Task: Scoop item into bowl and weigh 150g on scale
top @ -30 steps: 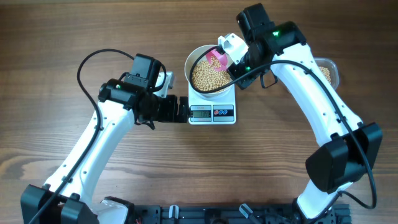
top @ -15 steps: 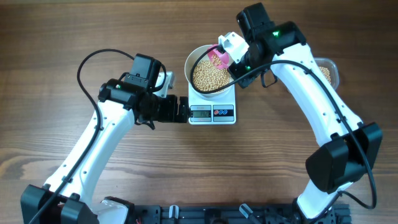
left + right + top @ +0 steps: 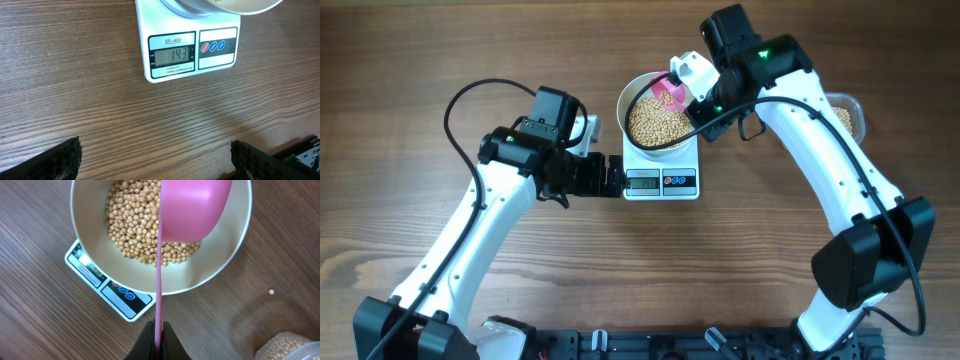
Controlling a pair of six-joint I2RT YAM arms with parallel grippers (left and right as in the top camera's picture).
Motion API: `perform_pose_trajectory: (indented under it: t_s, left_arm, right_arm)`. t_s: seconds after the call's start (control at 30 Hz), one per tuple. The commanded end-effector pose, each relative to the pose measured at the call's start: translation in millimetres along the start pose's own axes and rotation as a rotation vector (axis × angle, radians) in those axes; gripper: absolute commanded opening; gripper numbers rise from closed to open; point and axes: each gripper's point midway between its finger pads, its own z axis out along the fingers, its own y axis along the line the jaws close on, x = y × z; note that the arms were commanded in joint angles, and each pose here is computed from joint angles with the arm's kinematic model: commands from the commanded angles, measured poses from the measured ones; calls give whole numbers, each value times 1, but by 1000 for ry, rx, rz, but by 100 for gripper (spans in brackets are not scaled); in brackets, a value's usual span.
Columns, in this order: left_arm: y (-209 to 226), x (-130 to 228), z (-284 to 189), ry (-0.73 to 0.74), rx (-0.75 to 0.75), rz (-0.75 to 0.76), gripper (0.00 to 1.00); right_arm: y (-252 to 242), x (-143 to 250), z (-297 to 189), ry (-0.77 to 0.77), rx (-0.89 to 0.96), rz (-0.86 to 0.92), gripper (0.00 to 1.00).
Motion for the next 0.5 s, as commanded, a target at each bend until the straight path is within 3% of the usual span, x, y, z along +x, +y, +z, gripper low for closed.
perform_pose_trajectory:
  t_s: [0.0,0.47]
  left_arm:
    - [0,1,2,8,6,15,100]
    - [0,1,2,8,6,15,100]
  right_arm:
    - [8,-10,-19,-66,-29,2,4]
    - [9,-5,-27,-112,-193,83,4]
